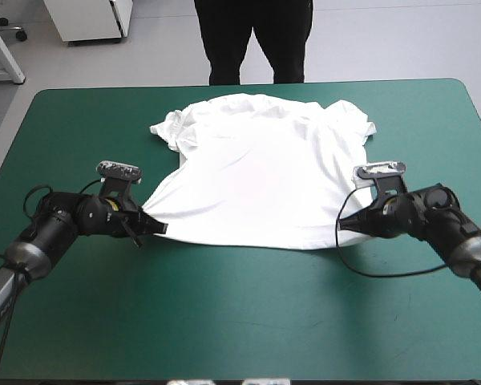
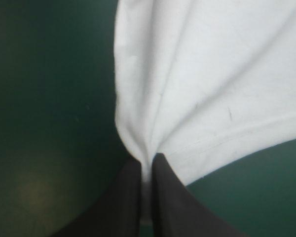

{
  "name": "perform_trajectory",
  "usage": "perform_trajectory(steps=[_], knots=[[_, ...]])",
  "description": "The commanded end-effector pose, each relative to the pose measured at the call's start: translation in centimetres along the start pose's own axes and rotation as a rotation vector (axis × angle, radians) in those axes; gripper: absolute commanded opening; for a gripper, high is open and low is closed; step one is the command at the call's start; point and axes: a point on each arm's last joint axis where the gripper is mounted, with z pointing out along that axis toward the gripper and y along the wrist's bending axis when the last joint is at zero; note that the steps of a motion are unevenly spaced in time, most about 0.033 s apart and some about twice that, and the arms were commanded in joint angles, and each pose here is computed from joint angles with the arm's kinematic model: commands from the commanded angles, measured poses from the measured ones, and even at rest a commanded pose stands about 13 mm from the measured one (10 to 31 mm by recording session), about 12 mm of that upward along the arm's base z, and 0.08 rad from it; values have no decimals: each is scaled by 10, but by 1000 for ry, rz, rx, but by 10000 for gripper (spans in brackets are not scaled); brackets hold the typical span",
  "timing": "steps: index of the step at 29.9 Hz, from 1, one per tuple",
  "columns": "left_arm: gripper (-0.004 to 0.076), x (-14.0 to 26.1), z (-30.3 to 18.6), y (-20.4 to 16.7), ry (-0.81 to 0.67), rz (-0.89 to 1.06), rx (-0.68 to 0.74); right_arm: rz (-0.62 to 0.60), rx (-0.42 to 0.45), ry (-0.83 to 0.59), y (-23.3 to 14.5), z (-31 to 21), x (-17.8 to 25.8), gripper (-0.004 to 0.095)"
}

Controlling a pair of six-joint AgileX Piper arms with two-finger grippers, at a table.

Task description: Fold the cloth

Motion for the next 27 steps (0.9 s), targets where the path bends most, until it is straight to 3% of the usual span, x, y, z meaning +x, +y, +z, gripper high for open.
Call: perform_trajectory(steps=[1, 9, 22, 27], knots=[[-9, 18, -21, -4, -14, -39, 16, 31, -18, -39, -1, -17, 24, -15], [-9, 66, -50, -13, 133, -69, 68, 72, -44, 88, -3, -31, 77, -15], [-9, 111, -68, -20, 358, -119, 110, 123, -105, 285, 1, -46, 124, -15], [-9, 110, -65, -24, 326, -124, 156, 137, -119, 290, 2, -46, 124, -16]])
